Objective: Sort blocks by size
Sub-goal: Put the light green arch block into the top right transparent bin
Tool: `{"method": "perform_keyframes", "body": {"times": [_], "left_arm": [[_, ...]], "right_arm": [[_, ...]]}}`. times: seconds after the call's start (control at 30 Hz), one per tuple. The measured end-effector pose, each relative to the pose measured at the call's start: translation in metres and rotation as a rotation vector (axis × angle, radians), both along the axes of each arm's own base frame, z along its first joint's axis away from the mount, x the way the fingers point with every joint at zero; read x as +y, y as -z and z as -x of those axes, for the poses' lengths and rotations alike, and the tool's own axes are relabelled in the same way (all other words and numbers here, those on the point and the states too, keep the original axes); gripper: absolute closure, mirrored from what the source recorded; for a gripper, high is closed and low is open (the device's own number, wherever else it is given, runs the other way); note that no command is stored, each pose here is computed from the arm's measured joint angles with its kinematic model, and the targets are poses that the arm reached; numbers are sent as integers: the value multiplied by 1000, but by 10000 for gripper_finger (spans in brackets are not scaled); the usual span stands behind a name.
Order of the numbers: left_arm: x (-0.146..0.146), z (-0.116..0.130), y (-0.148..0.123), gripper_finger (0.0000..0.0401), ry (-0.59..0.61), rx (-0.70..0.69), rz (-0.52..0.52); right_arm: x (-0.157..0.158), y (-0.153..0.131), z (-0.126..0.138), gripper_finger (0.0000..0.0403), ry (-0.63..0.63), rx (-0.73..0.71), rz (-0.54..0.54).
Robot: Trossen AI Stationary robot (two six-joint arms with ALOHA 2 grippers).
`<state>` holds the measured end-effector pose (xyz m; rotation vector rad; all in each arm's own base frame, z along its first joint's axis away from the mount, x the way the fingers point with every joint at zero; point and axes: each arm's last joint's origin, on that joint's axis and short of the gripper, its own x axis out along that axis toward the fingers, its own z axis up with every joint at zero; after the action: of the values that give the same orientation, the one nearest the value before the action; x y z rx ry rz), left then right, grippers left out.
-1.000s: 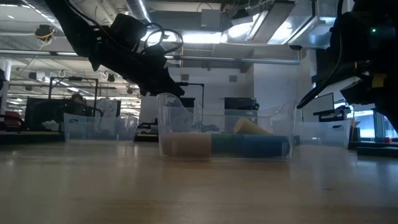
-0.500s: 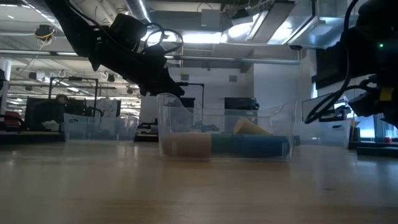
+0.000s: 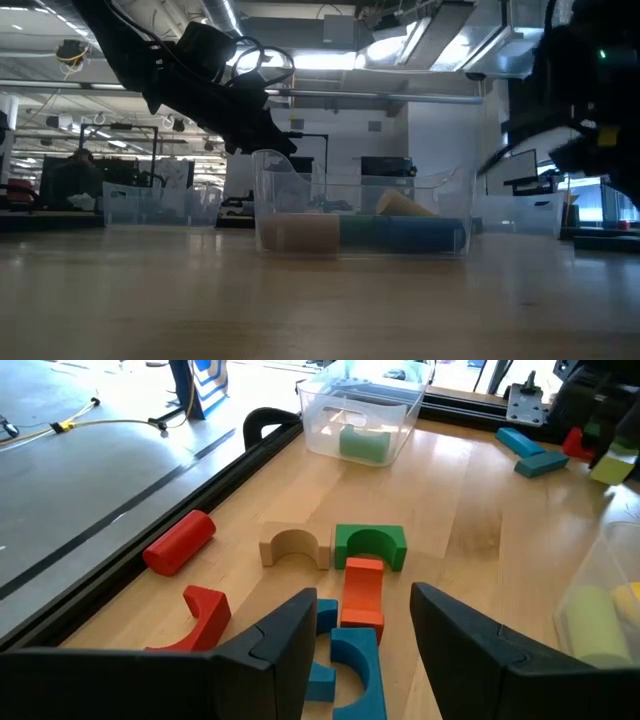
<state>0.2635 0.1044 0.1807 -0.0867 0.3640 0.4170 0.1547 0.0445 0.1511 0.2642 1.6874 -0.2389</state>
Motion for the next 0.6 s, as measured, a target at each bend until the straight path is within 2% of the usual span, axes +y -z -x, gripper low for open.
{"method": "perform_keyframes", "body": {"times": [0.2,0.33,0.43,0.6], "left_arm": [[0,0,0,242,0,0,0],[0,0,0,242,0,0,0],[0,0,0,242,0,0,0],[0,0,0,242,0,0,0]], "right_arm": [[4,-26,-21,254,-15,-122,17],[6,-47,-35,265,-53,-209,54],[4,-63,-42,270,-76,-250,105],[-11,-85,-50,259,-35,-285,199]]}}
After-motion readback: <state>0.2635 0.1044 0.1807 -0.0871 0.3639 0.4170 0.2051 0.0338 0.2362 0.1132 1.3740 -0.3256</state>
